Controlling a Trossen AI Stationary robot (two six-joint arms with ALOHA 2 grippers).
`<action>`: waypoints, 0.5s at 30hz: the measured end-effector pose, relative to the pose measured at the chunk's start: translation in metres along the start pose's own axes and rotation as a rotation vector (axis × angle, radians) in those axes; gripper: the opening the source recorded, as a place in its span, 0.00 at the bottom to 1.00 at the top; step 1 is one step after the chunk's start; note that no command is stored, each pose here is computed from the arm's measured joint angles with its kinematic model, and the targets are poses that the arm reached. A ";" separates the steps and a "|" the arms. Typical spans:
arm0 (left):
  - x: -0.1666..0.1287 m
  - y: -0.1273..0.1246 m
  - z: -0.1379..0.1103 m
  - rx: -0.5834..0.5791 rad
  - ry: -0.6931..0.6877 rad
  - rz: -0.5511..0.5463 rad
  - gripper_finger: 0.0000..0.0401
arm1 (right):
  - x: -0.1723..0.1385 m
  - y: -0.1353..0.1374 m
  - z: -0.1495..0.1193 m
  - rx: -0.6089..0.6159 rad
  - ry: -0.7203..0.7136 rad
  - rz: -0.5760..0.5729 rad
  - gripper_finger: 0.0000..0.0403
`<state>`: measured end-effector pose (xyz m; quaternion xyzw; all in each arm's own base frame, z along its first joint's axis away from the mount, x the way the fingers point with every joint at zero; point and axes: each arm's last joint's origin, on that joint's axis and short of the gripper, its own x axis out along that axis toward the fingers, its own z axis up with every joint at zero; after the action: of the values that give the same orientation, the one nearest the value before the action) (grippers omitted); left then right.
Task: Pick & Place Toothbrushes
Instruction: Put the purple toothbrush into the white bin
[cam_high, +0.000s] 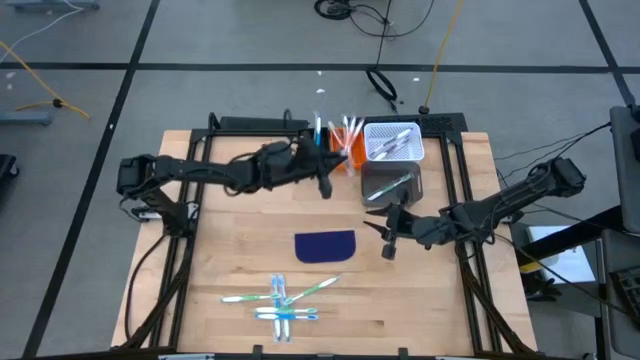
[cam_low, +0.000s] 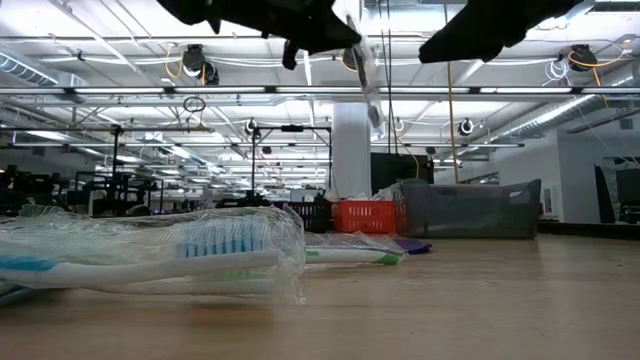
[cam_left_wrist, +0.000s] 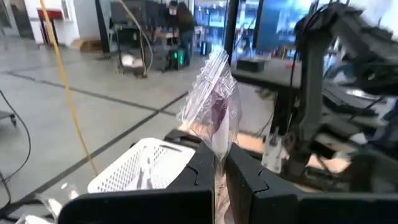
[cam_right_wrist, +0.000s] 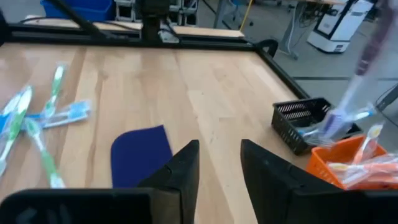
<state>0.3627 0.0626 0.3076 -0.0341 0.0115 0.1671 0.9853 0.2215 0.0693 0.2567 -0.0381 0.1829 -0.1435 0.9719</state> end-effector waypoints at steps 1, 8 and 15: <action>0.007 0.003 0.000 0.011 0.017 -0.001 0.01 | -0.001 0.001 -0.001 -0.003 0.008 0.004 0.28; 0.066 0.026 0.006 0.082 0.118 0.038 0.01 | -0.004 0.007 -0.013 -0.019 0.035 0.029 0.26; 0.121 0.052 0.008 0.104 0.148 0.065 0.01 | -0.006 0.012 -0.032 -0.037 0.073 0.051 0.24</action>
<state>0.4601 0.1522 0.3084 0.0051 0.0942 0.1953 0.9762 0.2073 0.0818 0.2272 -0.0461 0.2219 -0.1165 0.9670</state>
